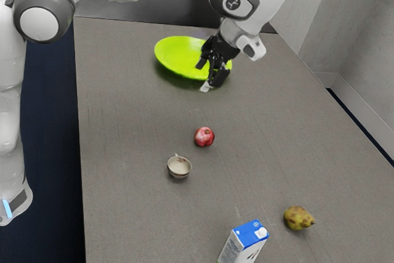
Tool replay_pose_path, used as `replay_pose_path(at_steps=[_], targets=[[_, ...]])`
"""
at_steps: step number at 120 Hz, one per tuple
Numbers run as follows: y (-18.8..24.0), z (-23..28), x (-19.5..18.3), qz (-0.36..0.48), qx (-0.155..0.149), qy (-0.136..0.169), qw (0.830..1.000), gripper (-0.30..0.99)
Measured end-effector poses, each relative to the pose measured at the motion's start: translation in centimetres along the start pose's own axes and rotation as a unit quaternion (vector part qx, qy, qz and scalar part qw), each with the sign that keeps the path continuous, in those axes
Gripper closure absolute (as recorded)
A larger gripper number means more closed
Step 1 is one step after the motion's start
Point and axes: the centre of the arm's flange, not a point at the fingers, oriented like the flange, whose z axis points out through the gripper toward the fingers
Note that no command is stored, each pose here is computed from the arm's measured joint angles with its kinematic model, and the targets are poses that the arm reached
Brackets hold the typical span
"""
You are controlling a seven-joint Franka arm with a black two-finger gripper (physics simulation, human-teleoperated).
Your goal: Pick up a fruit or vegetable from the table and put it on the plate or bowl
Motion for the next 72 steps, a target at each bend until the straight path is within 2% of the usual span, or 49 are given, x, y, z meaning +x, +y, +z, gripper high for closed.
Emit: replay_pose_path(at_steps=[11, 20, 32, 46, 54, 72], targets=[[0.2, -0.7, 1.9, -0.002, 0.011, 0.070, 0.997, 0.00], [0.4, -0.5, 3.3, -0.003, 0.010, 0.107, 0.994, 0.00], [-0.2, 0.8, 4.7, -0.013, -0.009, 0.130, 0.991, 0.00], [3.5, 1.7, 6.6, 0.011, -0.016, 0.161, 0.987, 0.00], [5.4, 3.9, 7.3, 0.020, -0.025, 0.164, 0.986, 0.00], [5.3, 4.4, 8.0, 0.008, -0.046, 0.192, 0.980, 0.00]])
